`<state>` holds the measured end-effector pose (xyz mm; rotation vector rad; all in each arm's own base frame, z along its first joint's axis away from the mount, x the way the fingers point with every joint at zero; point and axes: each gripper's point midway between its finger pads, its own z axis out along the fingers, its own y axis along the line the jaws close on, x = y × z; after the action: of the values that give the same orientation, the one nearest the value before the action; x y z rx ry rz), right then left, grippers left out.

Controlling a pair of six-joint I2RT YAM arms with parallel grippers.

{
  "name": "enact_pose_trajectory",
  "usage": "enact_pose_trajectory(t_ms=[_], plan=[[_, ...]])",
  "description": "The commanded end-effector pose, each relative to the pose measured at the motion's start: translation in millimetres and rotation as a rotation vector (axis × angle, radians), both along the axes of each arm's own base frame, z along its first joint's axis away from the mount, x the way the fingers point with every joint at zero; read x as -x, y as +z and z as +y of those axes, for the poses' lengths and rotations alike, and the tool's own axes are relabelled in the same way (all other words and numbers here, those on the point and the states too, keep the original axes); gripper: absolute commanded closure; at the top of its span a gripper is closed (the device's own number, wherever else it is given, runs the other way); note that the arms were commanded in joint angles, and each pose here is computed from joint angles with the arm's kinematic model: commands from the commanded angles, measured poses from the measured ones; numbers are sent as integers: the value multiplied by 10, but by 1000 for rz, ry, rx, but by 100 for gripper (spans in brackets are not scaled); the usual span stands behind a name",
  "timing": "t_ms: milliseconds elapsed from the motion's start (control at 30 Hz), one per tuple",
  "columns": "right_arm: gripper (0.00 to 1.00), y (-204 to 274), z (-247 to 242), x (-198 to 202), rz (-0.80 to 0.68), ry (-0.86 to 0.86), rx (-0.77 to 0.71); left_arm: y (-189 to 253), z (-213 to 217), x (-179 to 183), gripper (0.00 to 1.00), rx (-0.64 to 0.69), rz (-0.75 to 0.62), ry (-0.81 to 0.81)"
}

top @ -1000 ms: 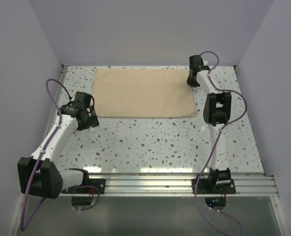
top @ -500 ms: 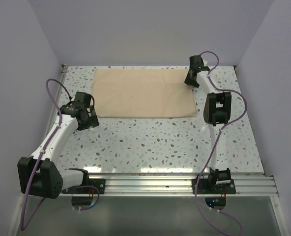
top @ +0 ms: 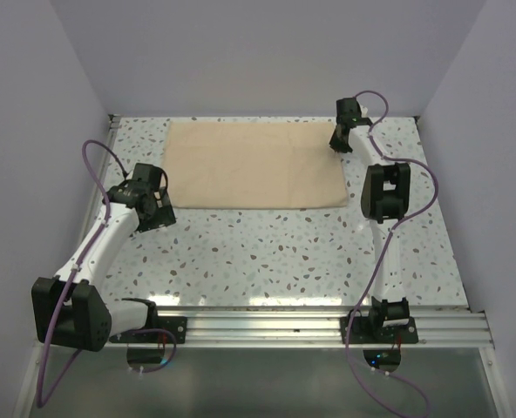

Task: Open and lay out the surgical kit
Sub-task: Open the surgical kit at the center of the board.

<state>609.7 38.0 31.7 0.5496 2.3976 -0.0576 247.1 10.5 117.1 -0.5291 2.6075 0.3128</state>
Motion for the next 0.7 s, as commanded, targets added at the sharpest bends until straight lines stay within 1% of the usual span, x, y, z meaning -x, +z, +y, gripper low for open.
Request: enact_pose_trajectory(t_ms=[0, 167, 200, 333, 667], plan=[[85, 200, -26, -102, -55, -5, 3, -2, -29, -48, 0, 10, -22, 2], [95, 237, -34, -104, -60, -1, 10, 2, -29, -48, 1, 10, -23, 2], [100, 222, -23, -95, -54, 1, 9, 1, -32, -44, 1, 10, -22, -1], [100, 221, -9, -72, -46, 3, 5, 8, -33, -44, 1, 11, -25, 1], [100, 732, 131, 3, -96, 22, 9, 23, -37, -60, 0, 13, -31, 5]])
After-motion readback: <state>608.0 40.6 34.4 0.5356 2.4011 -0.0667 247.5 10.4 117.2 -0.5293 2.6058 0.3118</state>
